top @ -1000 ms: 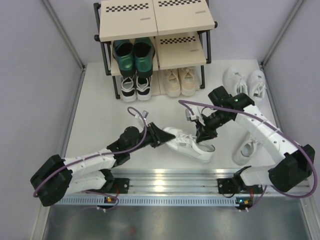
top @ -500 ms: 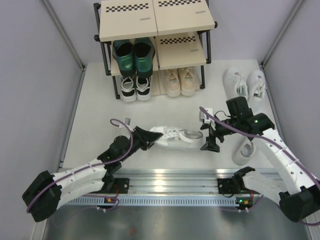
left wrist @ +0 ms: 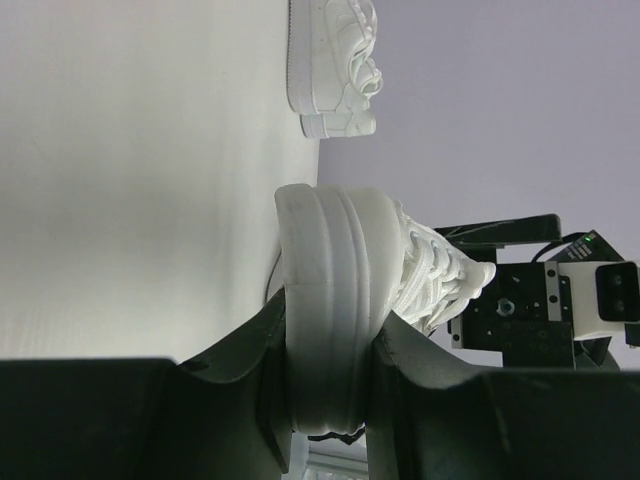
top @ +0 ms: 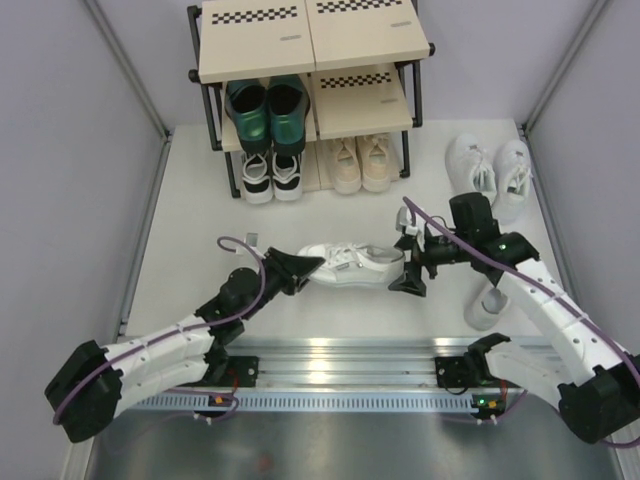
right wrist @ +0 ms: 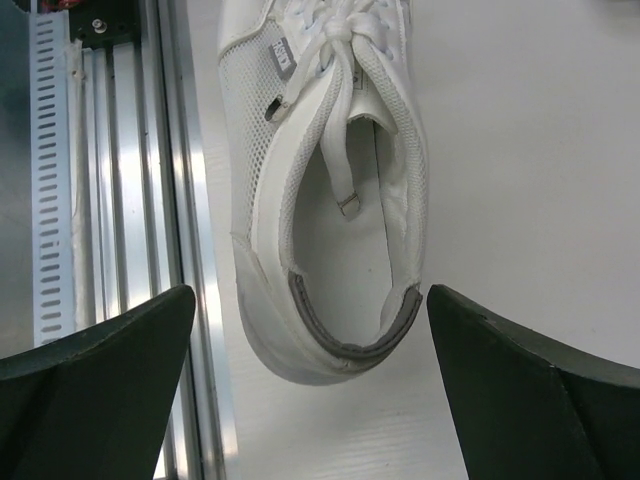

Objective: Place and organize the shoes onto the shoe shelf
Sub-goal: Pick up the shoe at the center of the board.

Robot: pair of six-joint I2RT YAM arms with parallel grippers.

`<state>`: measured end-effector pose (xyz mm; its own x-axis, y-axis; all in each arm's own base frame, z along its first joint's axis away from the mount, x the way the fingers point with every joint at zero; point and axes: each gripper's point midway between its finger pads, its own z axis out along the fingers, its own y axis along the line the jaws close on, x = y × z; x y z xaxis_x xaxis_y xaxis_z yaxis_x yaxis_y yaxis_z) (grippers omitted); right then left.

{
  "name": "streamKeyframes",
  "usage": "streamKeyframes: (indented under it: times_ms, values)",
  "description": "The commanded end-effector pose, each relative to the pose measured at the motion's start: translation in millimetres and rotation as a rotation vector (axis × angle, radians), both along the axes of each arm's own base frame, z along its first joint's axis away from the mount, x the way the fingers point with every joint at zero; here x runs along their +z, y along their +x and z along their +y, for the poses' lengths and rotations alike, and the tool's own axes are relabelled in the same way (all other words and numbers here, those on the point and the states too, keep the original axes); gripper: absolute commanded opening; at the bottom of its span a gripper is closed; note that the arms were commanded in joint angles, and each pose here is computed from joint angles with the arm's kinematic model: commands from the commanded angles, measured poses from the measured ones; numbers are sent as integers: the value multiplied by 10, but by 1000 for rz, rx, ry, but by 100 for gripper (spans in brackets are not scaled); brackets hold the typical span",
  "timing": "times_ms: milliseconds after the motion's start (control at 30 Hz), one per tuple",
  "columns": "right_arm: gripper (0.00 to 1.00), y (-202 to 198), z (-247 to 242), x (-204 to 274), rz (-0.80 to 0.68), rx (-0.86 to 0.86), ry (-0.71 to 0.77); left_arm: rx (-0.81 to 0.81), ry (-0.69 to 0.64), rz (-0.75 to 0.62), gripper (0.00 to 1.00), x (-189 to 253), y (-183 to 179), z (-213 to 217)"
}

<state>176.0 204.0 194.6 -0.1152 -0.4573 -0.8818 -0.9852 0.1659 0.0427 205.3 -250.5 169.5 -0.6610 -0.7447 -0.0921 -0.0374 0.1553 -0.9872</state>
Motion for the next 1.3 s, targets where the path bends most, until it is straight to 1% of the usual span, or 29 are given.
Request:
streamKeyframes:
  times_ms: [0, 300, 400, 467, 500, 533, 600, 633, 667, 700, 733, 767, 800, 833, 867, 900, 933, 967, 1033, 1100, 1167, 1200, 1267]
  values:
    - [100, 94, 130, 97, -14, 19, 34, 14, -183, -128, 0, 784, 93, -55]
    - [99, 106, 312, 97, 6, 55, 17, -20, -173, -154, 0, 914, 133, -182]
    - [92, 107, 350, 200, -1, 68, 39, -20, -169, -160, 0, 927, 144, -194]
    - [79, 109, 359, 249, -7, 75, 44, -17, -163, -168, 0, 928, 147, -189]
    - [72, 112, 361, 244, -7, 79, 41, -14, -161, -165, 0, 917, 152, -185]
    - [54, 97, 358, 234, 0, 85, 34, -14, -154, -169, 0, 911, 156, -189]
    - [38, 77, 344, 194, 22, 90, 21, -16, -151, -176, 0, 924, 155, -192]
    - [23, 76, 344, 210, 16, 94, 21, -18, -146, -177, 0, 913, 160, -200]
    - [15, 65, 341, 218, 15, 99, 21, -16, -141, -179, 0, 907, 163, -199]
    - [0, 48, 326, 218, 20, 99, 14, -16, -139, -181, 0, 902, 162, -198]
    - [0, 56, 321, 269, 5, 100, 13, -12, -139, -183, 8, 906, 164, -188]
    - [0, 52, 307, 280, 1, 100, 8, -9, -136, -183, 13, 902, 167, -184]
    - [0, 13, 288, 312, 1, 107, 6, -6, -131, -183, 23, 893, 167, -176]
    - [0, 15, 285, 366, -16, 110, 12, -3, -135, -190, 34, 923, 162, -163]
    - [0, 15, 278, 397, -24, 107, 17, -1, -119, -181, 57, 885, 160, -156]
    - [0, 20, 256, 459, -46, 98, 29, 3, -107, -184, 69, 876, 166, -146]
    - [0, 28, 244, 484, -49, 88, 35, 7, -107, -195, 79, 930, 156, -124]
    - [0, 32, 238, 512, -53, 84, 45, 13, -87, -188, 92, 897, 156, -110]
    - [0, 71, 195, 581, -61, 58, 60, 25, -73, -213, 98, 949, 142, -57]
    - [0, 127, 150, 622, -59, 33, 69, 36, -32, -217, 98, 903, 141, -14]
    - [0, 179, 125, 687, -59, 11, 81, 52, -12, -240, 98, 980, 131, 59]
    - [0, 241, 95, 742, -69, -10, 89, 62, 49, -225, 98, 873, 139, 101]
    - [0, 287, 79, 819, -69, -34, 104, 78, 89, -238, 98, 917, 126, 180]
